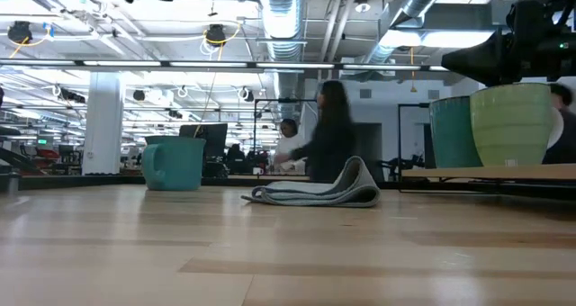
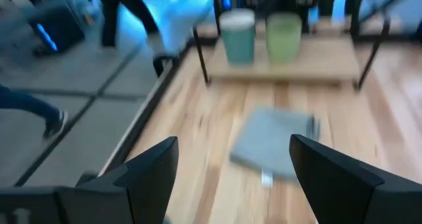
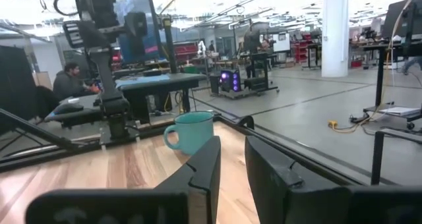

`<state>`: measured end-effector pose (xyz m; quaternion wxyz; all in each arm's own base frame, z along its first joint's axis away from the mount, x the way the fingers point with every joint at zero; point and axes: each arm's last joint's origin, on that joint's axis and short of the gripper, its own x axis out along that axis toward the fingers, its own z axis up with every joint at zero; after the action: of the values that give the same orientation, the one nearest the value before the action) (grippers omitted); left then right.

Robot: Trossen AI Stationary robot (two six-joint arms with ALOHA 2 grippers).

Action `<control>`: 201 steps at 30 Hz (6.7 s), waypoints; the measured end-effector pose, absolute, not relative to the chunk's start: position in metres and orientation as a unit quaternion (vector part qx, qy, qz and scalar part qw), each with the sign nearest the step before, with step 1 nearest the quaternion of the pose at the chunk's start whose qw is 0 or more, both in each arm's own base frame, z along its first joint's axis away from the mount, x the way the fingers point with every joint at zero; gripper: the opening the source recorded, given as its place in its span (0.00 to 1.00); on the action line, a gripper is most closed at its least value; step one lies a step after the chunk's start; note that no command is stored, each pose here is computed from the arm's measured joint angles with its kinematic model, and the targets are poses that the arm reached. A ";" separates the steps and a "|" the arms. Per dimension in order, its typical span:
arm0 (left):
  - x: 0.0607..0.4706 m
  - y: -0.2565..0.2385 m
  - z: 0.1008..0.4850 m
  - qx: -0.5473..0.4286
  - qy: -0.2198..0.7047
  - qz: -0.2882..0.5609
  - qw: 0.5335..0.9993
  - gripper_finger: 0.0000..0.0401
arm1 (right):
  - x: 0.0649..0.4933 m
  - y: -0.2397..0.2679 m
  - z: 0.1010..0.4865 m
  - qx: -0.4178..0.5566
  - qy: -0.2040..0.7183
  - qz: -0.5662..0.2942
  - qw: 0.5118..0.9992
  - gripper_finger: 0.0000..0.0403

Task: Stack small to large cups/mugs on shelf
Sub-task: Put the blue mug on the shelf

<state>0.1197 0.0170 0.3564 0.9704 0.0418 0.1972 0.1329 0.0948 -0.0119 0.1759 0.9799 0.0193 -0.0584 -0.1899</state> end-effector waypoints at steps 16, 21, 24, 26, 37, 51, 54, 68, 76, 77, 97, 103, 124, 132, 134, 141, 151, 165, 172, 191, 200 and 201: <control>0.149 0.095 0.368 -0.004 0.448 0.203 0.871 0.70 | 0.095 -0.012 0.176 0.019 -0.057 -0.190 0.980 0.23; 0.143 0.135 0.355 -0.052 0.470 0.221 0.853 0.70 | 0.095 -0.012 0.175 0.019 -0.056 -0.190 0.980 0.23; 0.145 0.158 0.342 -0.084 0.483 0.201 0.848 0.70 | 0.095 -0.012 0.175 0.019 -0.056 -0.190 0.980 0.23; 0.149 0.173 0.330 -0.103 0.496 0.185 0.842 0.70 | 0.095 -0.012 0.175 0.019 -0.055 -0.190 0.980 0.23; 0.178 0.235 0.246 -0.137 0.628 0.152 0.751 0.70 | 0.095 -0.012 0.175 0.019 -0.054 -0.190 0.980 0.23; 0.188 0.253 0.229 -0.109 0.627 0.177 0.751 0.70 | 0.095 -0.012 0.175 0.019 -0.054 -0.190 0.980 0.23; 0.188 0.253 0.229 -0.120 0.628 0.193 0.744 0.70 | 0.095 -0.012 0.175 0.018 -0.053 -0.190 0.980 0.23; 0.187 0.250 0.229 -0.135 0.632 0.189 0.740 0.70 | 0.095 -0.012 0.173 0.016 -0.042 -0.190 0.981 0.23; 0.189 0.249 0.229 -0.106 0.644 0.180 0.736 0.70 | 0.095 -0.012 0.173 0.017 -0.042 -0.190 0.981 0.23; 0.189 0.249 0.229 -0.101 0.644 0.177 0.737 0.70 | 0.095 -0.012 0.173 0.017 -0.043 -0.190 0.981 0.23; 0.215 0.246 0.195 -0.002 0.715 0.112 0.690 0.32 | 0.095 -0.012 0.172 0.016 -0.039 -0.194 0.980 0.23; 0.210 0.245 0.201 -0.024 0.711 0.111 0.694 0.05 | 0.095 -0.013 0.171 0.016 -0.036 -0.210 0.977 0.23; 0.226 0.214 0.198 -0.301 0.660 0.257 0.639 0.03 | 0.095 -0.013 0.171 0.045 -0.043 -0.215 0.975 0.23; 0.249 0.172 0.232 -0.281 0.609 0.248 0.699 0.03 | 0.095 -0.013 0.171 0.042 -0.041 -0.215 0.975 0.23; 0.252 0.160 0.245 -0.272 0.587 0.249 0.720 0.03 | 0.095 -0.013 0.171 0.042 -0.041 -0.215 0.975 0.23; 0.257 0.109 0.283 -0.271 0.529 0.233 0.769 0.03 | 0.095 -0.013 0.171 0.046 -0.042 -0.213 0.975 0.23; 0.272 0.043 0.290 -0.304 0.506 0.248 0.768 0.03 | 0.095 -0.013 0.171 0.054 -0.044 -0.212 0.975 0.23; 0.286 -0.016 0.291 -0.376 0.437 0.288 0.764 0.03 | 0.095 -0.012 0.171 0.071 -0.045 -0.192 0.978 0.23; 0.289 -0.030 0.287 -0.405 0.414 0.321 0.750 0.03 | 0.096 -0.011 0.170 0.073 -0.041 -0.170 0.982 0.23; 0.329 -0.066 0.250 -0.461 0.383 0.306 0.739 0.03 | 0.099 -0.009 0.167 0.080 -0.021 -0.147 0.986 0.23; 0.315 -0.088 0.246 -0.465 0.422 0.323 0.708 0.03 | 0.102 -0.010 0.164 0.076 -0.001 -0.149 0.986 0.23; 0.312 -0.089 0.245 -0.464 0.426 0.333 0.701 0.03 | 0.102 -0.010 0.164 0.076 0.000 -0.149 0.986 0.23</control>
<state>0.3124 -0.0893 0.2447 0.7013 -0.4644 0.4264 0.3327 0.1022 -0.0095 0.1640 0.9859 0.0757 0.0001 -0.1492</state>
